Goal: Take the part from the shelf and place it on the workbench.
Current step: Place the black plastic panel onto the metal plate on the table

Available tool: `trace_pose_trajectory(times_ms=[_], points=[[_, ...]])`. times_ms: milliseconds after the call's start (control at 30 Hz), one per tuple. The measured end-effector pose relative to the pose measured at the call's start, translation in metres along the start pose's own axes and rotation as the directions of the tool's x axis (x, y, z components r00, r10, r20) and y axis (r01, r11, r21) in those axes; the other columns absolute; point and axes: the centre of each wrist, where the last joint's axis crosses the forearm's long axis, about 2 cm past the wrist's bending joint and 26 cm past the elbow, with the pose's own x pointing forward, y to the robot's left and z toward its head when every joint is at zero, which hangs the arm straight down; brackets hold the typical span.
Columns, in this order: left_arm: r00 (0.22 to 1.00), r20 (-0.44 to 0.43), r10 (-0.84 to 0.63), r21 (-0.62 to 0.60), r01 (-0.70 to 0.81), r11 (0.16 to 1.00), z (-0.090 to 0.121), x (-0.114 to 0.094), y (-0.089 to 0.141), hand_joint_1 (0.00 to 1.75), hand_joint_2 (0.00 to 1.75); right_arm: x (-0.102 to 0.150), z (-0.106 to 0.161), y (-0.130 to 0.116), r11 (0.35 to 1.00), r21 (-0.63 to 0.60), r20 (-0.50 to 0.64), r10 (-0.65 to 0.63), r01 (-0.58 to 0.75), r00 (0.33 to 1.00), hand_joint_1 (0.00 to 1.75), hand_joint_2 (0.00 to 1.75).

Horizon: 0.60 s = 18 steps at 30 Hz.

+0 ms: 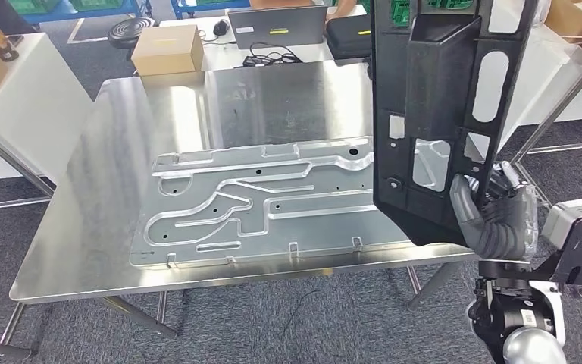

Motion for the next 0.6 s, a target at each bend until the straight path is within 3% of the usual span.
trace_pose_trajectory(times_ms=[133,233,333,600], points=[[1.0,0.002,-0.01,0.004,0.01,1.0,0.0,0.0,0.001,0.0,1.75,0.007,-0.012,-0.006,0.997,0.004,0.02,0.081,-0.081,0.997,1.75,1.75],[0.999,0.037,0.014,-0.005,-0.014,1.0,0.0,0.001,0.001,0.0,1.75,0.007,-0.024,-0.008,0.976,0.016,0.044,0.215,-0.216,0.976,1.75,1.75],[0.994,0.094,0.062,-0.029,-0.059,0.998,0.0,0.001,0.001,0.0,1.75,-0.003,-0.035,-0.01,0.939,0.031,0.03,0.342,-0.343,0.939,1.75,1.75],[0.982,0.142,0.127,-0.046,-0.121,0.992,0.0,0.001,-0.001,0.0,1.75,-0.033,-0.05,-0.013,0.87,0.068,-0.051,0.492,-0.488,0.869,1.75,1.75]])
